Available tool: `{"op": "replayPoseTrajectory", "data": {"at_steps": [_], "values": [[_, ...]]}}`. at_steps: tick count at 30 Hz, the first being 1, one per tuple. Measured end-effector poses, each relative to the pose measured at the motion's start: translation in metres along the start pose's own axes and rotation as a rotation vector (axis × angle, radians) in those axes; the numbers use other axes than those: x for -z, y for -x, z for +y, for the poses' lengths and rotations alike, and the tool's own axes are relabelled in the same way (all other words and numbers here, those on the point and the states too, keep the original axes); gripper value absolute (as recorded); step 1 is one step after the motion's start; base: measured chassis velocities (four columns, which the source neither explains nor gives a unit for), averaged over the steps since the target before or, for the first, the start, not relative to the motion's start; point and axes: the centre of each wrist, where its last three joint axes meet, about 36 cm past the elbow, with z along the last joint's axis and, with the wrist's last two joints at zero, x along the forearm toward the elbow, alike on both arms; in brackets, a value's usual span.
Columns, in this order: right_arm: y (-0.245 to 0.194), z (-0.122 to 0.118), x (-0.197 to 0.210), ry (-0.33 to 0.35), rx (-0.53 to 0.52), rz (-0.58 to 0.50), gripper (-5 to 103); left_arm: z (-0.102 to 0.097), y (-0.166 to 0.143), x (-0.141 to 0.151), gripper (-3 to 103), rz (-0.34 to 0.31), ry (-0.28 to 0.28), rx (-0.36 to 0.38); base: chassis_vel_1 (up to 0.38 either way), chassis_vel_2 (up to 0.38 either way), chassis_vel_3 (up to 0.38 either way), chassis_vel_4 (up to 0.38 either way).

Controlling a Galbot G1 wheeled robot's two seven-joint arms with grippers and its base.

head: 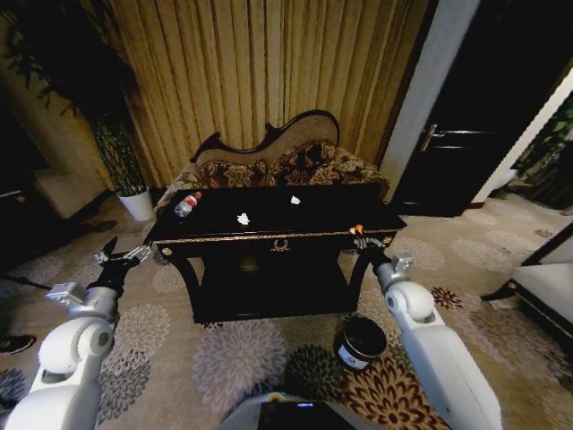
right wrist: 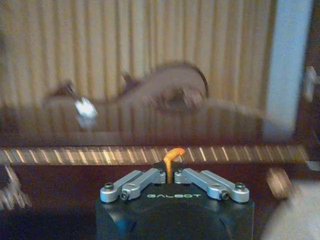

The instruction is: Move to the front of the table and place the trash on the table into the trash bin.

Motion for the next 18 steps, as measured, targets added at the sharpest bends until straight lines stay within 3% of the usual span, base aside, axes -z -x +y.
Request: {"op": "replayPoseTrajectory", "data": {"at_steps": [6,12,18], "values": [[-0.011,-0.032,-0.075,-0.026,-0.125,0.192,3,0.004,-0.005,0.001,100,0.007,0.000,0.015,0.000,0.000,0.000,0.000],[-0.015,-0.060,-0.116,-0.052,-0.202,0.307,3,0.011,-0.007,-0.001,100,0.014,-0.003,0.025,0.000,0.000,0.000,0.000],[-0.017,-0.089,-0.154,-0.134,-0.268,0.404,3,0.013,-0.007,0.000,100,0.006,-0.009,0.032,0.000,0.000,0.000,0.000]]}}
